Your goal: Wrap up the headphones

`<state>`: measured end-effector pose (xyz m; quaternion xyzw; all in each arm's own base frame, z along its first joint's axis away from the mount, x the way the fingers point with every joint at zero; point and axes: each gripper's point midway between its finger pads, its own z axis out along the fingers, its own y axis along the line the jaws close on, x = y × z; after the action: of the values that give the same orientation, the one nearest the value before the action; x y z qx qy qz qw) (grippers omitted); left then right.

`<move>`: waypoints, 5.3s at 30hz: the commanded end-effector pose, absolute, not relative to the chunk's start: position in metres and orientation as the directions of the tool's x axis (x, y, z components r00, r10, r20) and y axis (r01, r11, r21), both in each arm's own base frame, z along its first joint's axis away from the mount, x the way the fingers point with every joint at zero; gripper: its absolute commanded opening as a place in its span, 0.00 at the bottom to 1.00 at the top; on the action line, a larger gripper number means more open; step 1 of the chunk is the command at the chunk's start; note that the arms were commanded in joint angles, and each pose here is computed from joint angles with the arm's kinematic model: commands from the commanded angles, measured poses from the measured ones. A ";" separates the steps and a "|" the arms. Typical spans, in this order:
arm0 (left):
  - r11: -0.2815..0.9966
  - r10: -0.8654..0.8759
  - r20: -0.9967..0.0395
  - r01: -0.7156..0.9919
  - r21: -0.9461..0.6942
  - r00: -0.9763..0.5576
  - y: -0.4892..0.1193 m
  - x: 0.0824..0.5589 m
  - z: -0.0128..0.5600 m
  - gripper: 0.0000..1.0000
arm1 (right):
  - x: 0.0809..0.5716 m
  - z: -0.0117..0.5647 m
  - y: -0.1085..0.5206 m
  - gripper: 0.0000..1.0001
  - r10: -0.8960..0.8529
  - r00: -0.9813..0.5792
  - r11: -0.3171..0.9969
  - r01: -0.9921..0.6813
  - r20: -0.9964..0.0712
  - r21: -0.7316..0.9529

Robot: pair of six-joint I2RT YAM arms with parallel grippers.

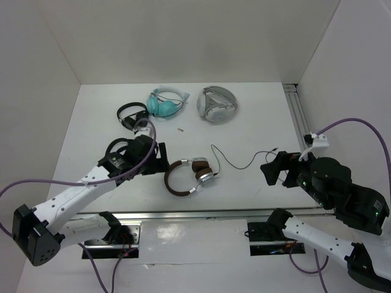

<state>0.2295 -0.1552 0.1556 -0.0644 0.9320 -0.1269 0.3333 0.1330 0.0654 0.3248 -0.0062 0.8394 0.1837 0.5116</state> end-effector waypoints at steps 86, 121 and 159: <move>0.946 -0.301 -0.862 -0.015 -0.323 -0.408 -0.089 0.214 0.461 0.00 | 0.187 0.204 0.287 0.63 -0.026 -0.361 0.561 -0.777 -0.932 0.286; 0.898 0.301 -0.748 0.441 0.013 -0.592 -0.203 0.248 0.267 0.00 | 0.183 0.334 0.202 0.00 -0.238 -0.293 0.816 -0.577 -0.926 -0.027; 0.479 0.065 -0.964 0.855 -0.197 -0.258 -0.256 0.124 0.396 0.00 | 0.133 0.286 0.274 0.10 -0.215 -0.223 0.470 -0.877 -0.951 0.099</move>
<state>0.1241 -0.2486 0.3349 0.4003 0.7384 -0.3087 0.4464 0.1345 0.2589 0.2707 -0.3958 0.7398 0.2942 0.4578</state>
